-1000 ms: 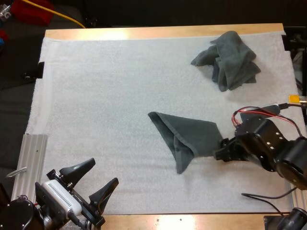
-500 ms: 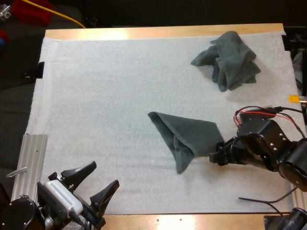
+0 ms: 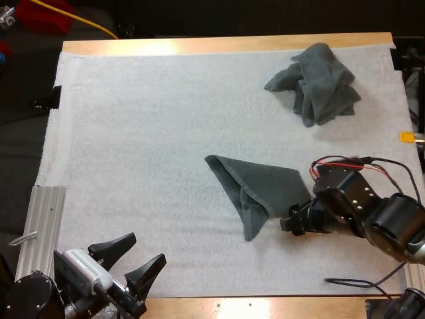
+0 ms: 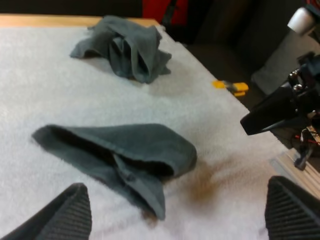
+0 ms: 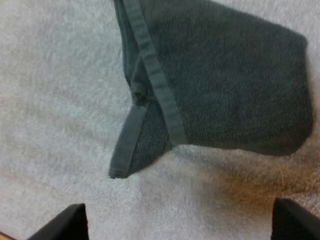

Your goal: Pick towel from pile, fold and stack

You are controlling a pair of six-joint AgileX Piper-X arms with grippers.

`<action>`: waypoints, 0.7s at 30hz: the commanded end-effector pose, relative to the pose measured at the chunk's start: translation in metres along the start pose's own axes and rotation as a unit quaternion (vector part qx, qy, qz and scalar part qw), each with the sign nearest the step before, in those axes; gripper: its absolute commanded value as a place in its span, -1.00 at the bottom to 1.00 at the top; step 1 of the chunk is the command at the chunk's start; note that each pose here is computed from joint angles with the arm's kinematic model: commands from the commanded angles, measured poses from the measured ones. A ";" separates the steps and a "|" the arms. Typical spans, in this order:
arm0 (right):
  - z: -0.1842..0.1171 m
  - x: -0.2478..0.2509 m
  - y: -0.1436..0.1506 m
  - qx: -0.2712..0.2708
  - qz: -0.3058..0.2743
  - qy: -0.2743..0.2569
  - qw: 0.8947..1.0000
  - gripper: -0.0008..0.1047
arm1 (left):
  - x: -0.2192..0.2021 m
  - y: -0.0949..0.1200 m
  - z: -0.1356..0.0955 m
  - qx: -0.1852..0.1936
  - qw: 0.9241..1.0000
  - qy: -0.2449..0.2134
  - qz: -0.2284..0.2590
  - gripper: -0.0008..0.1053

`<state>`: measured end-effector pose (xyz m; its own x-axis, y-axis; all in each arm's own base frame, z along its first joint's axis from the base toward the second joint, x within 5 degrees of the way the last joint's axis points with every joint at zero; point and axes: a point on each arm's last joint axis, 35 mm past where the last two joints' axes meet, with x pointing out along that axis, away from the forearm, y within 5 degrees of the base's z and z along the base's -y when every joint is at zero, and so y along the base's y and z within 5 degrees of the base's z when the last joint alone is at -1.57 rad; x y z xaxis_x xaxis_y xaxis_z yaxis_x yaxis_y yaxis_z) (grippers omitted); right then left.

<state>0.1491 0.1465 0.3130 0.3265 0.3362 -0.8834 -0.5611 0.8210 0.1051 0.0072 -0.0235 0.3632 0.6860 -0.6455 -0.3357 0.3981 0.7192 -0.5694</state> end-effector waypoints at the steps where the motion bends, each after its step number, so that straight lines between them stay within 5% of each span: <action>1: -0.001 0.006 0.000 0.002 0.006 0.004 1.000 0.36 | 0.001 0.001 0.002 -0.017 1.000 0.006 0.009 0.33; 21: 0.007 0.082 0.018 0.000 -0.038 0.023 0.999 0.36 | 0.022 0.017 0.013 -0.110 0.991 0.075 0.029 0.33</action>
<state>0.1704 0.1908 0.2458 0.3244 0.2537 -0.9113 -0.5385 0.8416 0.0426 0.0375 -0.0218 0.3538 0.6046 -0.6395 -0.4748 0.2085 0.7023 -0.6806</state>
